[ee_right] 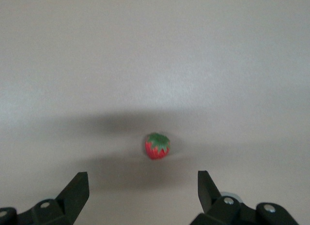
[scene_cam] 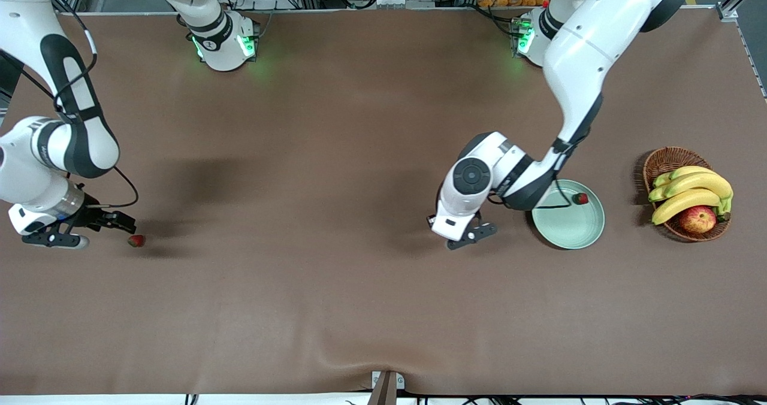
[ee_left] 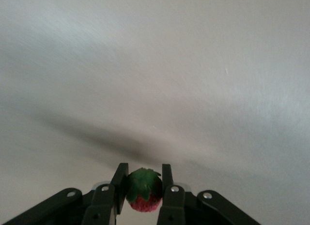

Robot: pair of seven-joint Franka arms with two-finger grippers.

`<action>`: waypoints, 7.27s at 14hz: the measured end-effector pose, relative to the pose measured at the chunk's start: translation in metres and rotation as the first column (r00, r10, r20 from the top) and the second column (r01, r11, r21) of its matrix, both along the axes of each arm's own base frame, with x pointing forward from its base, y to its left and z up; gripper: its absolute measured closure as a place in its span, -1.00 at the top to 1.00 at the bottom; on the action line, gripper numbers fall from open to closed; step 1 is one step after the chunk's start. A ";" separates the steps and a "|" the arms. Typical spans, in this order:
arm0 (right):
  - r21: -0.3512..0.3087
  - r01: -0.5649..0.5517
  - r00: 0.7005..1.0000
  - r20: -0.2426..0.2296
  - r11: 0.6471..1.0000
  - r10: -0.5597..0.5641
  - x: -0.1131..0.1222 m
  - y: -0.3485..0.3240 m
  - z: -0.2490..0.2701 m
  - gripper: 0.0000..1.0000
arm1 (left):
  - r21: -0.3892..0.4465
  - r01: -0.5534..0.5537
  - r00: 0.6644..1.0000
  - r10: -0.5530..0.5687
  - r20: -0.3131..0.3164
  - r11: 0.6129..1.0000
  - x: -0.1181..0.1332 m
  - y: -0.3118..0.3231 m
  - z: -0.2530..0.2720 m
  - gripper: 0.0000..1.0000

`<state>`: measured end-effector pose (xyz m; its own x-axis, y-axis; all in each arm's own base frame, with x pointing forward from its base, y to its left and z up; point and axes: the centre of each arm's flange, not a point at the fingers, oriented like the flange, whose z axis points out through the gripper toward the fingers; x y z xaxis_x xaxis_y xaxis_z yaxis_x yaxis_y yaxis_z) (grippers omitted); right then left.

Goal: Collect all strawberries into plate
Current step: 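Drop the strawberry onto the plate while the right gripper grasps the last, then carry the last strawberry to mid-table and release it with the right gripper, then grasp the strawberry with the left gripper while the right gripper withdraws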

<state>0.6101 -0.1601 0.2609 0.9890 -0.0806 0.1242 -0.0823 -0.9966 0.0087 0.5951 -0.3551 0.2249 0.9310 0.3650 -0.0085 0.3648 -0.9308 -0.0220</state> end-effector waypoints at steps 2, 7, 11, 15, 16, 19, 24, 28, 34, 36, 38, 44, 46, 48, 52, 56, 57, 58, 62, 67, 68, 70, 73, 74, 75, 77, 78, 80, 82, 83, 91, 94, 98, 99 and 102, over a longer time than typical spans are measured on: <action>-0.002 -0.005 1.000 0.007 1.000 0.005 0.003 -0.003 -0.017 0.85 | 0.017 0.003 1.000 -0.002 -0.010 1.000 0.008 0.024 0.029 -0.36; 0.006 -0.002 1.000 -0.018 1.000 0.002 0.001 -0.010 -0.053 0.55 | 0.060 0.098 0.988 -0.090 -0.126 0.993 0.017 0.128 0.051 -0.36; 0.005 -0.002 1.000 -0.013 1.000 0.002 0.003 -0.010 -0.055 0.44 | 0.057 0.173 0.963 -0.157 -0.218 0.983 0.015 0.198 0.031 -0.36; 0.003 -0.002 1.000 -0.004 1.000 0.002 0.003 -0.010 -0.064 0.37 | 0.050 0.205 0.949 -0.186 -0.255 0.978 0.011 0.227 0.016 -0.36; 0.004 -0.002 1.000 -0.007 1.000 0.002 0.002 -0.010 -0.068 0.26 | 0.051 0.208 0.947 -0.188 -0.260 0.977 0.009 0.227 0.013 -0.36; 0.006 -0.002 1.000 -0.012 1.000 0.002 0.001 -0.010 -0.075 0.21 | 0.096 0.252 0.941 -0.220 -0.257 0.963 0.008 0.230 0.007 -0.36; -0.004 -0.048 0.999 0.002 0.999 0.048 0.007 -0.012 -0.072 -0.37 | 0.119 0.285 0.935 -0.249 -0.252 0.951 0.013 0.257 -0.001 -0.25; -0.001 -0.073 0.997 0.007 0.997 0.073 0.021 -0.008 -0.056 -0.37 | 0.108 0.303 0.931 -0.270 -0.247 0.947 0.016 0.263 0.001 0.23; 0.114 0.037 0.995 -0.098 0.993 -0.026 0.078 0.073 0.018 -0.37 | 0.012 0.251 0.951 -0.244 -0.192 0.968 0.021 0.234 0.042 1.00; 0.128 0.121 0.986 -0.130 0.984 -0.104 0.090 0.122 0.041 -0.37 | -0.020 0.238 0.956 -0.238 -0.173 0.971 0.022 0.222 0.057 1.00; 0.149 0.220 0.968 -0.153 0.964 -0.197 0.095 0.176 0.051 -0.37 | -0.068 0.214 0.961 -0.222 -0.167 0.975 0.024 0.213 0.066 1.00; 0.208 0.508 0.854 -0.249 0.836 -0.457 0.075 0.368 0.066 -0.37 | -0.124 0.125 0.974 -0.146 -0.174 0.984 0.016 0.175 0.078 1.00; 0.211 0.579 0.809 -0.261 0.787 -0.526 0.063 0.428 0.066 -0.37 | -0.117 0.109 0.976 -0.129 -0.177 0.987 0.009 0.153 0.079 1.00; 0.250 0.643 0.765 -0.258 0.724 -0.590 0.052 0.483 0.063 -0.37 | -0.112 0.101 0.976 -0.120 -0.183 0.989 0.005 0.141 0.078 1.00; 0.356 0.716 0.695 -0.284 0.601 -0.660 0.019 0.578 0.031 -0.37 | -0.119 0.072 0.972 -0.097 -0.212 0.990 0.003 0.138 0.061 1.00; 0.463 0.738 0.659 -0.341 0.491 -0.670 -0.019 0.648 -0.014 -0.37 | -0.143 0.059 0.974 -0.088 -0.208 0.988 0.008 0.139 0.044 1.00; 0.478 0.738 0.658 -0.352 0.477 -0.666 -0.030 0.664 -0.026 -0.37 | -0.145 0.059 0.974 -0.089 -0.207 0.988 0.008 0.139 0.042 1.00; 0.483 0.738 0.659 -0.360 0.472 -0.661 -0.040 0.678 -0.035 -0.37 | -0.146 0.059 0.974 -0.089 -0.207 0.988 0.008 0.139 0.041 1.00; 0.490 0.748 0.648 -0.389 0.448 -0.655 -0.070 0.719 -0.050 -0.07 | -0.140 0.041 0.974 -0.071 -0.216 0.989 0.005 0.134 0.039 1.00; 0.499 0.744 0.647 -0.373 0.444 -0.665 -0.059 0.714 -0.040 0.98 | -0.131 0.031 0.976 -0.058 -0.212 0.991 0.003 0.126 0.034 1.00; 0.481 0.756 0.634 -0.372 0.444 -0.678 -0.046 0.702 -0.037 1.00 | -0.137 0.022 0.978 -0.050 -0.204 0.990 0.004 0.124 0.032 1.00; 0.435 0.777 0.616 -0.374 0.456 -0.693 -0.014 0.667 -0.023 1.00 | -0.164 -0.021 0.986 -0.007 -0.167 0.986 0.007 0.114 0.026 1.00; 0.367 0.781 0.622 -0.383 0.505 -0.683 0.027 0.605 0.012 1.00 | -0.152 0.016 0.994 -0.032 -0.103 0.988 0.006 0.088 0.017 1.00; 0.347 0.782 0.623 -0.390 0.518 -0.679 0.039 0.583 0.026 1.00 | -0.146 0.038 0.996 -0.049 -0.077 0.989 0.008 0.078 0.017 1.00; 0.326 0.780 0.626 -0.397 0.534 -0.671 0.048 0.562 0.040 1.00 | -0.148 0.059 0.996 -0.068 -0.057 0.987 0.011 0.065 0.020 1.00; 0.283 0.764 0.643 -0.413 0.580 -0.645 0.063 0.515 0.062 1.00 | -0.144 0.112 0.993 -0.116 -0.020 0.983 0.011 0.031 0.026 1.00; 0.266 0.752 0.653 -0.421 0.603 -0.629 0.070 0.491 0.071 1.00 | -0.121 0.148 0.989 -0.149 -0.001 0.982 0.009 0.016 0.024 1.00; 0.248 0.728 0.673 -0.435 0.639 -0.598 0.082 0.440 0.092 1.00 | -0.045 0.238 0.971 -0.237 0.030 0.970 0.000 -0.008 0.011 1.00; 0.248 0.686 0.708 -0.444 0.684 -0.549 0.089 0.386 0.116 1.00 | 0.015 0.326 0.944 -0.327 0.040 0.945 -0.007 -0.018 -0.001 1.00; 0.256 0.652 0.735 -0.446 0.714 -0.511 0.090 0.360 0.130 1.00 | 0.035 0.368 0.928 -0.370 0.040 0.929 -0.007 -0.017 -0.006 1.00; 0.192 0.348 0.896 -0.355 0.918 -0.266 0.065 0.190 0.220 1.00 | 0.046 0.465 0.880 -0.467 0.083 0.884 -0.005 -0.020 -0.035 0.84; 0.110 0.220 0.944 -0.276 0.969 -0.183 0.044 0.163 0.270 1.00 | 0.045 0.475 0.875 -0.477 0.084 0.879 -0.008 -0.026 -0.035 0.66; 0.107 0.194 0.968 -0.184 0.975 -0.173 0.006 0.165 0.319 1.00 | 0.045 0.473 0.876 -0.476 0.077 0.880 -0.009 -0.025 -0.039 0.42; 0.107 0.194 0.970 -0.168 0.975 -0.174 -0.008 0.166 0.322 1.00 | 0.045 0.473 0.877 -0.475 0.075 0.880 -0.009 -0.023 -0.041 0.32; 0.090 0.187 0.970 -0.172 0.978 -0.170 -0.048 0.171 0.323 1.00 | 0.044 0.471 0.878 -0.473 0.069 0.881 -0.009 -0.021 -0.044 0.03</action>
